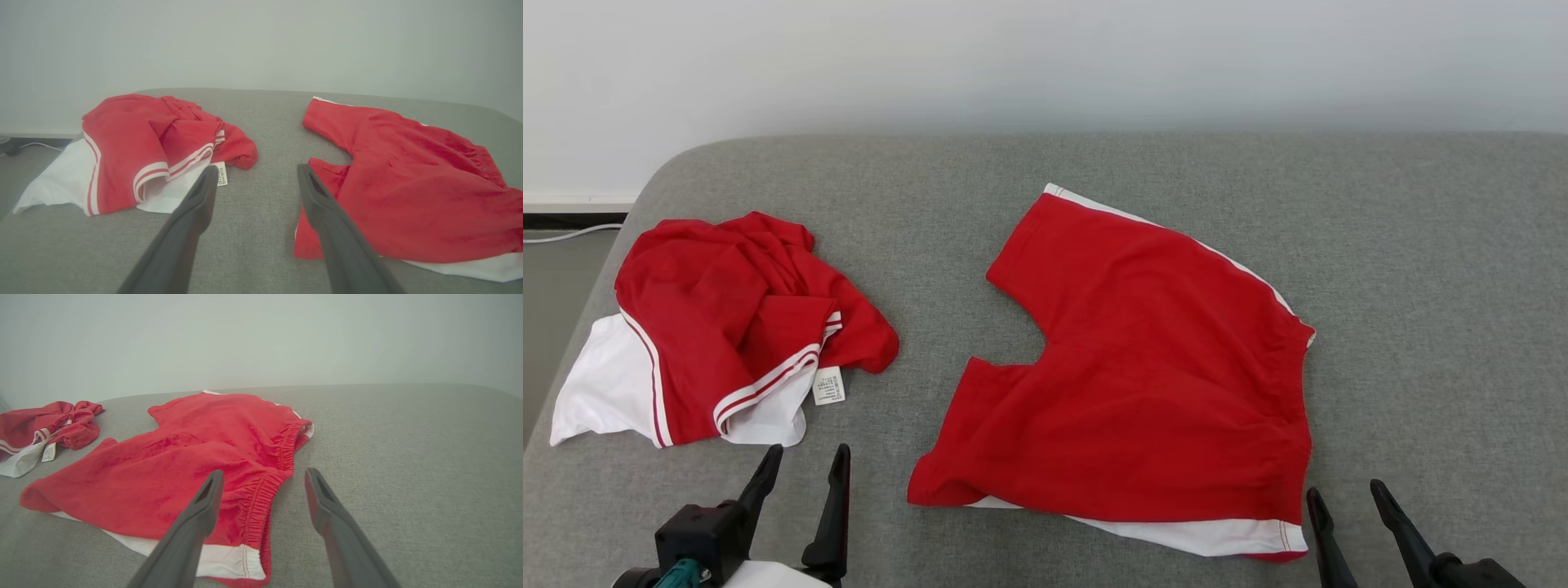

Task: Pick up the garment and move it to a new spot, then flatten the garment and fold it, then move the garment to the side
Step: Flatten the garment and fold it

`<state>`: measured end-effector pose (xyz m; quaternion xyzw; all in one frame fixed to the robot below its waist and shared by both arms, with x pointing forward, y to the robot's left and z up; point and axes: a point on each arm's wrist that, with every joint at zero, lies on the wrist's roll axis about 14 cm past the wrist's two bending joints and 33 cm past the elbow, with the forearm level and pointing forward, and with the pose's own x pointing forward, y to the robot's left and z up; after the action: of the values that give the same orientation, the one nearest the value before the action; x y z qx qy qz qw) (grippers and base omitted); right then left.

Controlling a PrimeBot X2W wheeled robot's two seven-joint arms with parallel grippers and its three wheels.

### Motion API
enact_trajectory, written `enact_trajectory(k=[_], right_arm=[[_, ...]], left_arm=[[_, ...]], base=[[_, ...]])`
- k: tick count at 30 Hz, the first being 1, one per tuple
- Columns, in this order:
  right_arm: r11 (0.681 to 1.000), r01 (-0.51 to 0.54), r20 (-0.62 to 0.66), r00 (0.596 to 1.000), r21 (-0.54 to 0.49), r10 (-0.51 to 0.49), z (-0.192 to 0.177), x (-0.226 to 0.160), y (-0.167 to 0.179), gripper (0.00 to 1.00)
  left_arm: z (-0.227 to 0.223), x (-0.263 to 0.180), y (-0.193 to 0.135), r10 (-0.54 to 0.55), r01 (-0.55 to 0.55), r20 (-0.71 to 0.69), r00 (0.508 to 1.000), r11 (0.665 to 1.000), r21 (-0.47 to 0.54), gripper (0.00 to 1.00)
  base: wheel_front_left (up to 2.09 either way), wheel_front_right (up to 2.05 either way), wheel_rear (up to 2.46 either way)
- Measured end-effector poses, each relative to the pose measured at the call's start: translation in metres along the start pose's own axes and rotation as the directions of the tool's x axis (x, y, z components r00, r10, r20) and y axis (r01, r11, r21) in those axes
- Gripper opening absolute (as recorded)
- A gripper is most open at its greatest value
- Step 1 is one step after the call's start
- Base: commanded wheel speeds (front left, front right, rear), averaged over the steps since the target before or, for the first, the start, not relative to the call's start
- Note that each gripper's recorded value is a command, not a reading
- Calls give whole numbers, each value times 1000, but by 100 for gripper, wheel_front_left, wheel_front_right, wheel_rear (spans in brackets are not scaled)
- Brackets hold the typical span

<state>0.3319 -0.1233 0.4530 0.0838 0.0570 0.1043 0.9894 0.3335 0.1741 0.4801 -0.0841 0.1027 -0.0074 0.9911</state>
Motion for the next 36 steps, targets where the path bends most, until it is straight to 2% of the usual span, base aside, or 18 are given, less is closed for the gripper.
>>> enact_trajectory(k=[5, 9, 19, 31, 32, 33, 34, 35, 36], right_arm=[[1000, -7, -12, 1000, 5, 7, -4, 2, 3, 100], [1000, -18, -40, 999, 17, 19, -13, 2, 7, 100], [998, -2, -150, 989, 68, 12, -47, 5, 7, 100], [992, -17, -223, 974, 125, 45, -73, 14, 17, 100], [992, -17, -223, 974, 127, 46, -73, 14, 17, 98], [992, -17, -223, 974, 127, 46, -73, 14, 17, 52], [991, -18, -223, 974, 130, 47, -73, 14, 17, 38], [991, -17, -223, 974, 132, 47, -73, 15, 18, 7], [991, -18, -223, 974, 133, 48, -73, 15, 18, 0]], left_arm=[[-11, 1, -7, -34, 34, -54, 998, 999, 1, 100], [-24, 4, -26, -124, 124, -114, 986, 992, -4, 100], [-74, 19, -58, -268, 264, -278, 923, 963, -54, 100], [-111, 32, -59, -288, 272, -399, 871, 957, -97, 100], [-111, 33, -59, -287, 268, -401, 870, 958, -104, 76], [-111, 33, -59, -287, 268, -401, 870, 958, -104, 43], [-112, 33, -59, -288, 266, -404, 869, 958, -110, 23], [-113, 33, -60, -288, 265, -405, 868, 957, -114, 0], [-113, 33, -60, -288, 265, -406, 867, 958, -115, 0]], base=[[0, 0, 0], [0, 0, 0], [0, 0, 0], [0, 0, 0], [0, 0, 0], [0, 0, 0], [0, 0, 0], [0, 0, 0], [0, 0, 0]])
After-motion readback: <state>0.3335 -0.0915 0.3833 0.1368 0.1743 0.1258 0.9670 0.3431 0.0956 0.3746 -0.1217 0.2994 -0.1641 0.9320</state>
